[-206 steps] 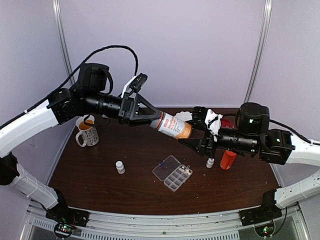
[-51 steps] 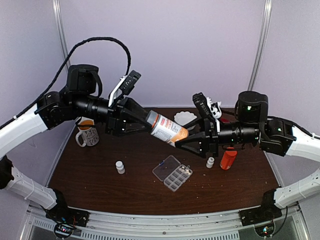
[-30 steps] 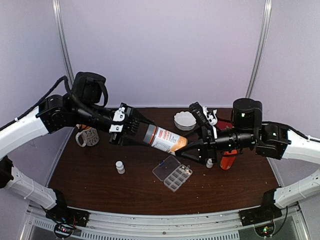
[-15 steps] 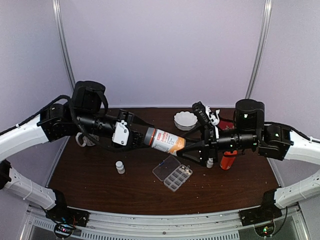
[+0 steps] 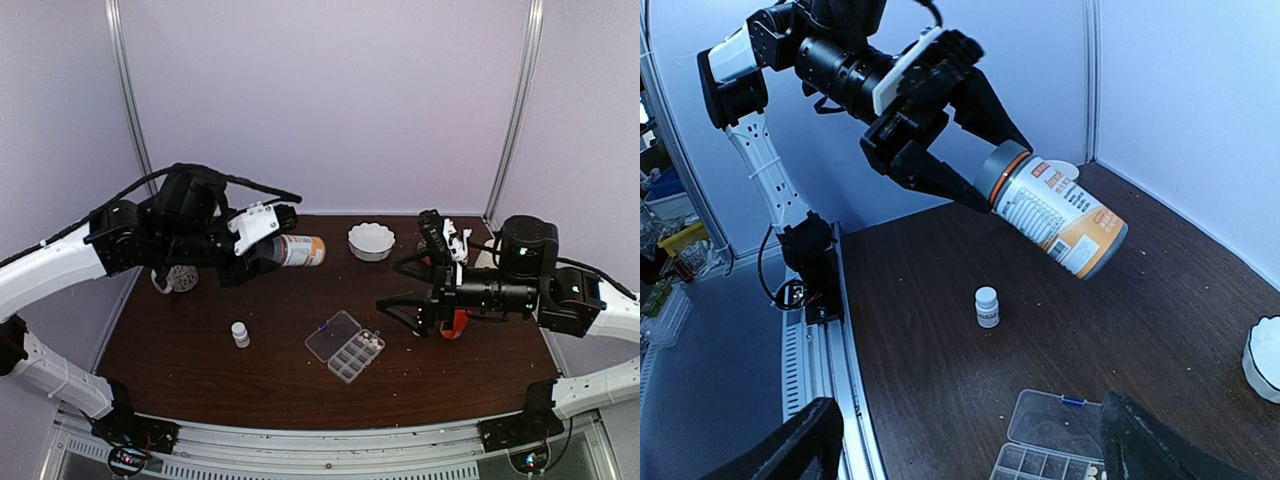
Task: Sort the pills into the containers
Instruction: Place the pill bottle at the center of the board.
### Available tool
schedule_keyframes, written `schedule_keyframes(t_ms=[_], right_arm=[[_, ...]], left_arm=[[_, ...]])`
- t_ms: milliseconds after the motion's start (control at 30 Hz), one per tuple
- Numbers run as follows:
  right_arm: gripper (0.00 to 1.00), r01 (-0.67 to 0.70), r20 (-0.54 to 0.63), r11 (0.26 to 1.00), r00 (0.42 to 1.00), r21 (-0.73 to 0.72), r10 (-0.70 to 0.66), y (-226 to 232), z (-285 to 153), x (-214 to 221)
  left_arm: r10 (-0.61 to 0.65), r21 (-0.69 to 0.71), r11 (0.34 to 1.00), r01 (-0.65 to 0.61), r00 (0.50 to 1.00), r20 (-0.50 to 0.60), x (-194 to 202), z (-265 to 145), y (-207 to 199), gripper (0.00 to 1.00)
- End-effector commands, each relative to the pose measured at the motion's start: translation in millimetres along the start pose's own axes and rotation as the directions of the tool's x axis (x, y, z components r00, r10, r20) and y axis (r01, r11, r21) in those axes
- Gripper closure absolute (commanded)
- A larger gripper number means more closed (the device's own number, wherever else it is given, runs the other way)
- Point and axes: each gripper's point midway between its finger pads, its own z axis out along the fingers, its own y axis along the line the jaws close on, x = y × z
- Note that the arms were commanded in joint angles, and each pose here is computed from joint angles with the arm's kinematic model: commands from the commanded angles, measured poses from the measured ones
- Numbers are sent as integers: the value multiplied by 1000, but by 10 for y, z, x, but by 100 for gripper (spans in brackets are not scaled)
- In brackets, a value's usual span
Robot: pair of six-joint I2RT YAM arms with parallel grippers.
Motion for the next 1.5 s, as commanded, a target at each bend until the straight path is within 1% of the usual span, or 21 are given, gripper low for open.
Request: schedule_keyframes(t_ms=[0,67,167,233,333,400,467,600,667,767,867,1067,1100,1133,1233,1300,1333,1467], right_arm=[[8,14,46,995,999,99,-19,-165,-19,-84],[8,4,37,993,999,120,-9,-207,2,-55],[9,-13,23,991,1000,131,10,-236,34,-2],[9,-24,18,991,1000,132,22,-239,45,31],[9,-41,22,991,999,130,39,-240,44,81],[9,-59,30,991,998,122,56,-231,44,106],[10,-78,34,991,997,107,75,-210,54,144],[10,-106,27,991,994,86,104,-184,79,245],[10,-117,18,990,993,77,116,-171,85,306],[11,-123,36,990,992,62,121,-153,97,286],[11,-126,23,991,992,53,125,-141,126,325],[11,-129,7,991,992,42,129,-128,175,366],[12,-129,7,991,992,41,129,-126,177,364],[13,-129,4,991,992,39,129,-124,181,375],[16,-122,-5,992,993,25,122,-102,194,398],[16,-121,-9,992,993,26,121,-103,199,407],[15,-119,-12,993,993,23,119,-98,200,413],[15,-113,-13,993,993,23,114,-95,190,406]], left_arm=[[-311,-160,947,278,918,-244,424,119,334,100],[-386,-151,923,355,864,-323,586,219,375,100],[-502,-168,861,479,755,-422,852,380,470,100],[-540,-162,829,535,690,-483,1007,478,464,100],[-567,-193,793,577,585,-579,1261,566,462,100],[-569,-237,784,574,512,-644,1427,566,484,100],[-556,-263,792,551,473,-683,1522,561,509,99],[-513,-272,816,510,421,-748,1670,573,496,96],[-487,-274,827,491,381,-786,1770,599,474,96],[-455,-254,834,490,350,-818,1852,668,411,96],[-448,-253,837,486,340,-827,1894,757,404,96],[-424,-235,837,493,314,-850,2010,930,332,92],[-419,-231,837,496,309,-854,2024,941,318,87],[-415,-226,837,499,307,-857,2029,947,306,79],[-415,-220,832,509,310,-855,2013,951,293,47],[-419,-222,832,508,314,-852,2001,947,306,36],[-424,-226,832,507,317,-849,1990,941,320,34],[-451,-238,822,518,336,-826,1912,919,367,15]])
